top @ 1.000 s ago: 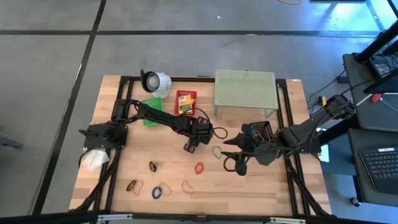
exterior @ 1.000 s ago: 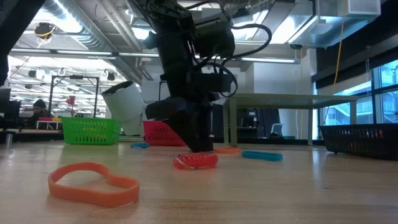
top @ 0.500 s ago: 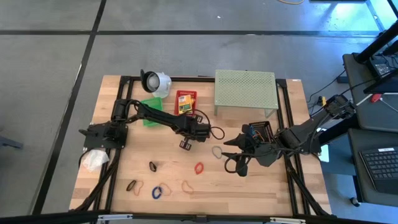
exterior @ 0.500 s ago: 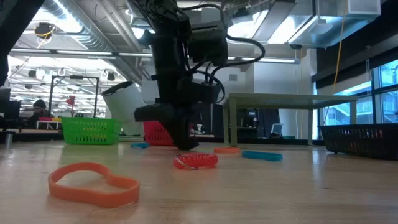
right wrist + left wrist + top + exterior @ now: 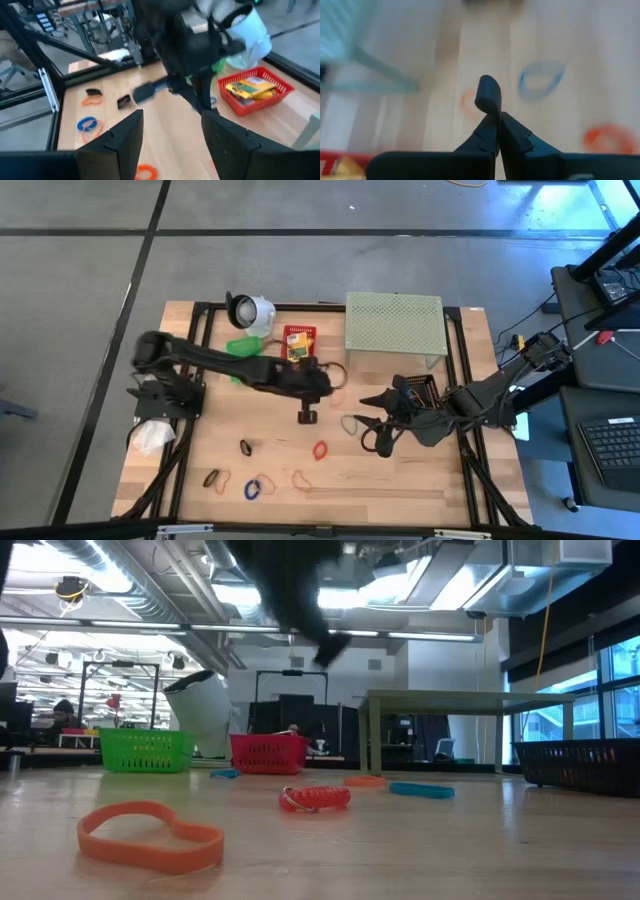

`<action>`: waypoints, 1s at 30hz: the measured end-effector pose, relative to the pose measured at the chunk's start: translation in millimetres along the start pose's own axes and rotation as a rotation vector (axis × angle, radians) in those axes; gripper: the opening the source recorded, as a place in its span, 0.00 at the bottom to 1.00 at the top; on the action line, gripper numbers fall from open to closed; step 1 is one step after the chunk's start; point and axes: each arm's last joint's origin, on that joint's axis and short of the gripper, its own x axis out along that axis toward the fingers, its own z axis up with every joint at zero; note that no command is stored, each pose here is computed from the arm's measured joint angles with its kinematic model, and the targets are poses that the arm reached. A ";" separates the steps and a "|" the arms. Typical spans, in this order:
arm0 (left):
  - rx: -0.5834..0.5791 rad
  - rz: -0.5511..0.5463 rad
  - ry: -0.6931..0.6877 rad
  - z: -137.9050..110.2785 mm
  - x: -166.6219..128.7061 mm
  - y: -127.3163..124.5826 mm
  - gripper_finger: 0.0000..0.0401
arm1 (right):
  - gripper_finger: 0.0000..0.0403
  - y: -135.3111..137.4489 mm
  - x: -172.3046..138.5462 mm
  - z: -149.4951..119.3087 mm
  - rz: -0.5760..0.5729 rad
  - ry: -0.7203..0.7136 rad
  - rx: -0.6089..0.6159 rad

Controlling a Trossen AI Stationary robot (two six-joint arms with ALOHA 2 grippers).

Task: Pick & Place Office Desk Supplies
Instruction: Put the black rubber band into the black basket

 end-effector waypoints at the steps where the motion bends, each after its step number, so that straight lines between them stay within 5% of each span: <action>1: -0.039 -0.005 -0.080 0.8 -9.9 -0.3 0.01 | 0.51 0.8 0.0 1.4 0.004 -0.013 -0.001; 8: -0.228 -0.099 -0.647 -20.8 -58.2 -8.6 0.01 | 0.51 4.5 3.4 11.0 0.007 -0.105 -0.003; 11: -0.240 -0.116 -0.790 -32.3 -66.7 -13.1 0.01 | 0.51 4.3 10.6 14.3 0.012 -0.126 0.014; 30: -0.205 -0.135 -0.855 -41.2 -74.4 -42.8 0.00 | 0.51 -11.0 72.2 26.9 0.101 -0.175 0.075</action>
